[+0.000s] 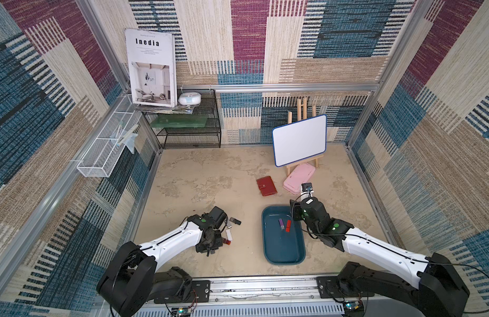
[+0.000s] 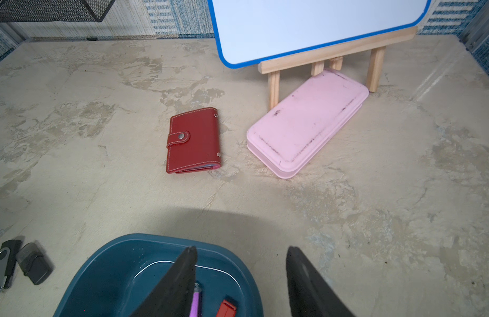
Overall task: Put the usb flash drive into the storage box
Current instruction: Pick up the USB flash from the center of the board, then place the USB flash in the storage box, then pick up the USB flash from the center of the board.
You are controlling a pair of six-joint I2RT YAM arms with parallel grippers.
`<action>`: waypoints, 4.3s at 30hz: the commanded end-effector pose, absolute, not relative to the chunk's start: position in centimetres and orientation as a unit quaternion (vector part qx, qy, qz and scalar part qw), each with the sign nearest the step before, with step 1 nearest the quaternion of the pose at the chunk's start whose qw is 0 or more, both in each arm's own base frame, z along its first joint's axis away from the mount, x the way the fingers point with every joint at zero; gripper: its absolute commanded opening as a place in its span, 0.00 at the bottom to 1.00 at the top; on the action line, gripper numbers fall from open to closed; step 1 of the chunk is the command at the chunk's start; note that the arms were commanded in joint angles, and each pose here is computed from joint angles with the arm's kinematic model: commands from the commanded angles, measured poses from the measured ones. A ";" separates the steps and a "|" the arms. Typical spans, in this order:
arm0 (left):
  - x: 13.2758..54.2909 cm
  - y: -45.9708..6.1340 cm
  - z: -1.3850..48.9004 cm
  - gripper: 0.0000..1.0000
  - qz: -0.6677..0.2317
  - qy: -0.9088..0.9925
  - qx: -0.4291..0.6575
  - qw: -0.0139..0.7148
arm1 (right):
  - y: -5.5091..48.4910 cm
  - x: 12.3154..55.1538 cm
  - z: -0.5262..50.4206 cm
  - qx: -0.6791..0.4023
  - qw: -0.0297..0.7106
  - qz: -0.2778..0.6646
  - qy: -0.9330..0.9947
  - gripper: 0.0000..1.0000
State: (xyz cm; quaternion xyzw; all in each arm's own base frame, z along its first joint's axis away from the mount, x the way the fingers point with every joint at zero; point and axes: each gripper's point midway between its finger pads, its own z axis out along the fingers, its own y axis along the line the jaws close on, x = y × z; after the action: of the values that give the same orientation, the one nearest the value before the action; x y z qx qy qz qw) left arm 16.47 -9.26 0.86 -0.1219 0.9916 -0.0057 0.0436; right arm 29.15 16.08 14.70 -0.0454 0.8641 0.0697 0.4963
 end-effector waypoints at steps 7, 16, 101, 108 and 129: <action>17.0 -10.2 2.6 0.11 -0.030 0.990 -0.115 0.077 | 15.6 29.2 15.1 -0.026 0.509 0.073 0.857 0.57; 17.0 -15.4 8.3 0.12 -0.095 0.984 -0.062 0.140 | 14.0 28.7 16.2 0.008 0.538 0.080 0.839 0.56; 24.2 -17.2 17.2 0.45 -0.063 0.976 -0.023 0.205 | 14.3 27.7 18.5 -0.025 0.567 0.141 0.811 0.53; 22.7 -8.8 18.1 0.47 -0.040 0.975 -0.061 0.210 | 26.2 25.8 19.0 -0.223 0.454 0.287 0.813 0.51; 23.5 -2.1 18.2 0.50 -0.082 0.953 -0.172 0.233 | 47.0 16.7 7.7 -0.513 0.217 0.190 0.808 0.55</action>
State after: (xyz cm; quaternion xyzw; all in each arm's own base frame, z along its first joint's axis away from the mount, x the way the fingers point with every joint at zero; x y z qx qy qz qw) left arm 23.12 -1.75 17.99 -0.1815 0.9541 -0.0710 0.2276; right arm 17.53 47.13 9.03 -0.4937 0.8072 0.2127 0.2437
